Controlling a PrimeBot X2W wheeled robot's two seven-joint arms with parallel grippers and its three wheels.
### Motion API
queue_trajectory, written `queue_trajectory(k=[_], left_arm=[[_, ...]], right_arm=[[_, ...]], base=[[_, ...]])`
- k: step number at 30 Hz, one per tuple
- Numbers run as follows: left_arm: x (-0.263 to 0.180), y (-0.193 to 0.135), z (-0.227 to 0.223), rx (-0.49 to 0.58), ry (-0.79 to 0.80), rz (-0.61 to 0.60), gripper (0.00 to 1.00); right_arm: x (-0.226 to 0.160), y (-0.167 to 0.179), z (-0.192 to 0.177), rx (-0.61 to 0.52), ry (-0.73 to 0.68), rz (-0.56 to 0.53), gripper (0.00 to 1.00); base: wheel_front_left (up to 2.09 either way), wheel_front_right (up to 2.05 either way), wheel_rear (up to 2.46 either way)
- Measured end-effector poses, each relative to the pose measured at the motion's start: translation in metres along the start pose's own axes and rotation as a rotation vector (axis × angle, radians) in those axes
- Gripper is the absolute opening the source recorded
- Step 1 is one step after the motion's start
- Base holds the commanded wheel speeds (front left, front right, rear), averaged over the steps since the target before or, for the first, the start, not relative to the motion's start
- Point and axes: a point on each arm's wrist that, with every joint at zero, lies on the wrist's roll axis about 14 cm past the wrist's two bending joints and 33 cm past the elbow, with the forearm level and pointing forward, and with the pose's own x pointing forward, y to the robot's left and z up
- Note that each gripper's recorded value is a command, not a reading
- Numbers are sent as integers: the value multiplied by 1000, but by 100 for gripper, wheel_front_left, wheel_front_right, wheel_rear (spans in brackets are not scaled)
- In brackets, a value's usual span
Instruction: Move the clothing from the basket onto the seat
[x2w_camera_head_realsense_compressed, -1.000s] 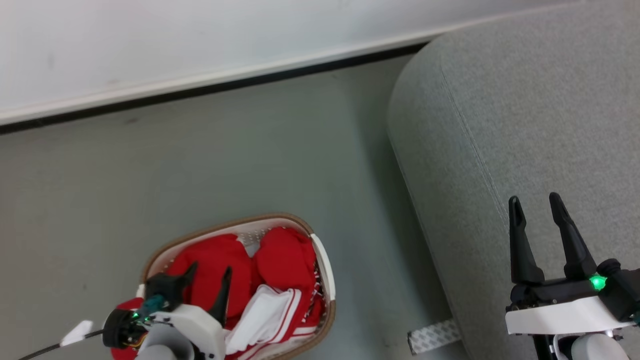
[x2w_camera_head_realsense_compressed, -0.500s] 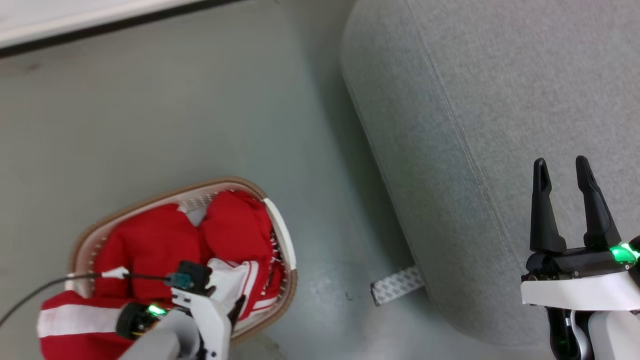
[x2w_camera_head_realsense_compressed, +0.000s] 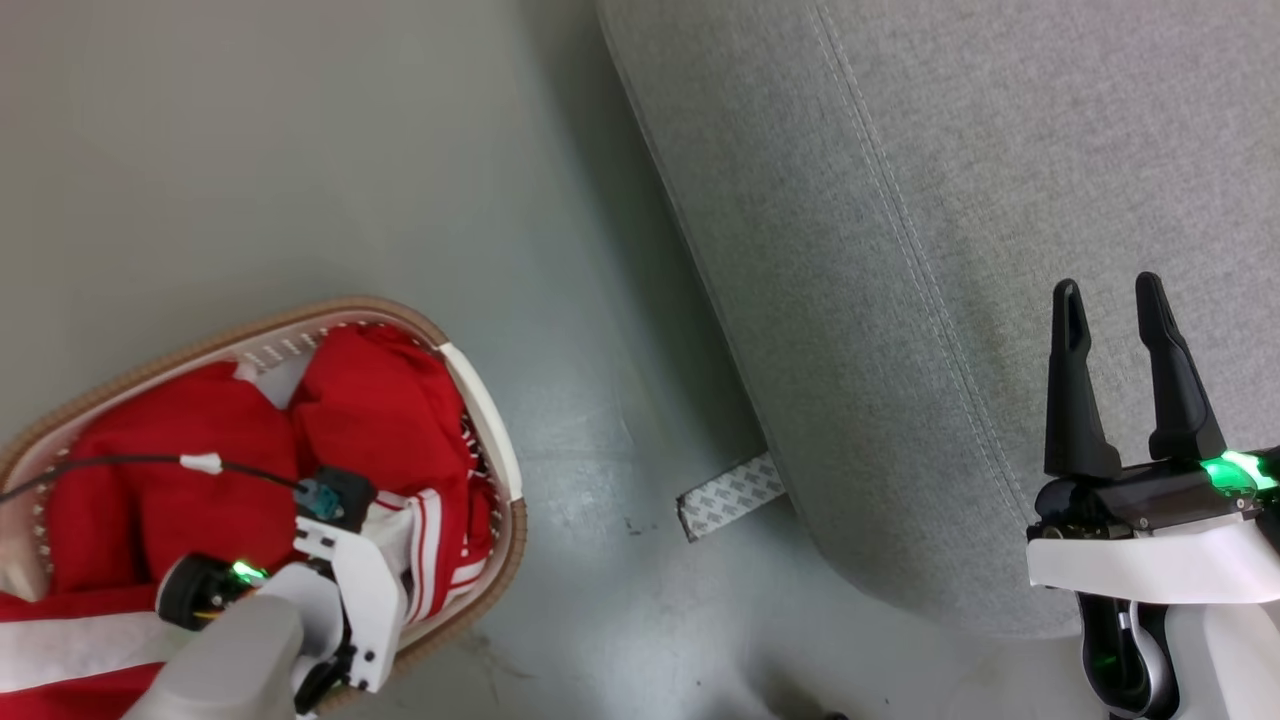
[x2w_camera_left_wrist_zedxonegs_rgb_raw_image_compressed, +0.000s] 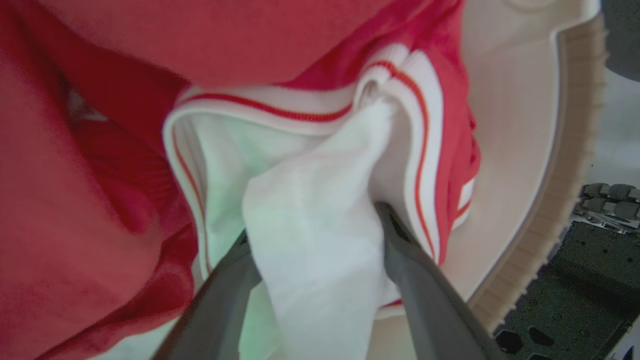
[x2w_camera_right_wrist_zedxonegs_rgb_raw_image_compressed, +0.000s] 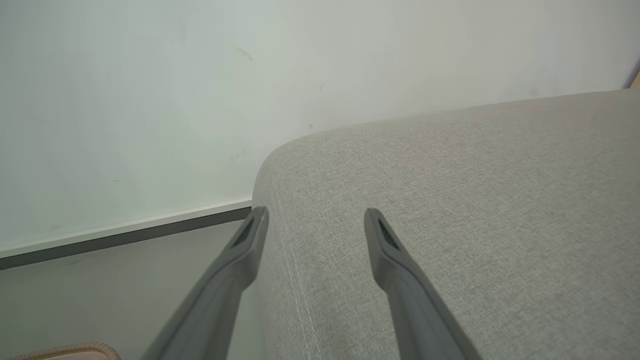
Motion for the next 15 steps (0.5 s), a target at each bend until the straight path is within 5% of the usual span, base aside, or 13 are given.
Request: queue_trajectory(k=[2,3,4,15], left_arm=[[6,1,-1,10,12,-9,100],[8,2,-1,15,16,-13,41],[10,1,-1,19,14,-18,3],[6,-4,8,7,-35,-34,0]], right_arm=[[0,-1,-4,-3,13,-5,100],[1,-2,-6,-2,16,-7,100],[1,-3,-6,-5,18,-8,100],[3,-1,0,0,-1,-3,100]], base=[[0,0,0],[0,0,0],[0,0,0],[0,0,0]])
